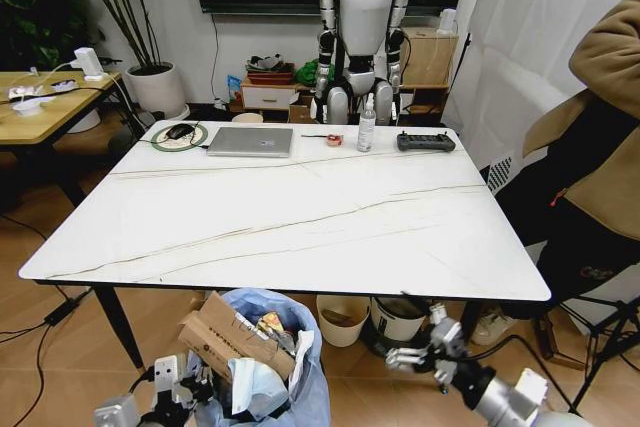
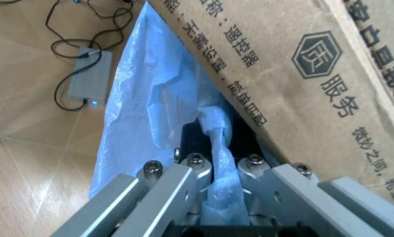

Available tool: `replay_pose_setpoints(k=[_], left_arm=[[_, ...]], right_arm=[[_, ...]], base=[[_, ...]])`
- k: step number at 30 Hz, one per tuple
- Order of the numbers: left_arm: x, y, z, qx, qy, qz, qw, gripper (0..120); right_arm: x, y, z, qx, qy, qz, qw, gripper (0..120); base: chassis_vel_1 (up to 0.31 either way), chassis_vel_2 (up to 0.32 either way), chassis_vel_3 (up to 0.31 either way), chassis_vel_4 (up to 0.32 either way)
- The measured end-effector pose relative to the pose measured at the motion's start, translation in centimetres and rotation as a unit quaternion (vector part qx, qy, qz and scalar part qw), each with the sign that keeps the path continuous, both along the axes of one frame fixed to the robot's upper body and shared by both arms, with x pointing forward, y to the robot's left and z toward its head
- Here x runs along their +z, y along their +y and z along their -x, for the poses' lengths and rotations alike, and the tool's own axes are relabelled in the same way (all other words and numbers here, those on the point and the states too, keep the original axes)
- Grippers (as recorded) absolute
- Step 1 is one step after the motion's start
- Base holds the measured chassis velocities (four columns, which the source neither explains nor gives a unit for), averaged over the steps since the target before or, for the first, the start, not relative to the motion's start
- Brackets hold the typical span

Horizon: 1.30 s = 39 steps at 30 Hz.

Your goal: Pick up the trash bin and place the trash from the table into it.

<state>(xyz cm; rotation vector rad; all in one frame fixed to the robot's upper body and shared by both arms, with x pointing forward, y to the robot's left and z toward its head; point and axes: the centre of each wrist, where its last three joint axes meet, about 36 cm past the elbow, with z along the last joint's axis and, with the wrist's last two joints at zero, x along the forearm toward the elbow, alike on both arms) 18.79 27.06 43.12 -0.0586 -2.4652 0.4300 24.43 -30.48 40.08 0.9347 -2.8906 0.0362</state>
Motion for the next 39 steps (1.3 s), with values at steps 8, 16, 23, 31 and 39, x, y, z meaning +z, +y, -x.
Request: replay_pose_setpoints(k=[8, 16, 23, 31, 39], left_arm=[[0.0, -0.2, -0.2, 0.001, -0.008, 0.001, 1.0, 0], [-0.4, -0.2, -0.8, -0.006, -0.012, 0.003, 0.9999, 0], [-0.9, -0.2, -1.4, -0.012, -0.015, 0.004, 0.9998, 0], [-0.9, -0.4, -0.9, -0.021, -0.007, 0.004, 0.9997, 0], [-0.7, 0.1, -0.1, -0.038, -0.002, -0.002, 0.9993, 0]], right_arm=[[-2.1, -0.6, 1.0, -0.124, 0.015, -0.024, 0.992, 100], [-2.2, -2.1, 3.2, -0.195, 0.012, -0.028, 0.98, 100], [-3.5, -2.1, 6.5, -0.232, 0.035, -0.03, 0.972, 100], [-4.6, -2.7, 8.6, -0.249, 0.049, -0.034, 0.967, 100], [-4.6, -2.7, 8.5, -0.247, 0.05, -0.037, 0.967, 100]], base=[[0.0, 0.0, 0.0, 0.0], [0.0, 0.0, 0.0, 0.0], [0.0, 0.0, 0.0, 0.0], [0.0, 0.0, 0.0, 0.0], [0.0, 0.0, 0.0, 0.0]])
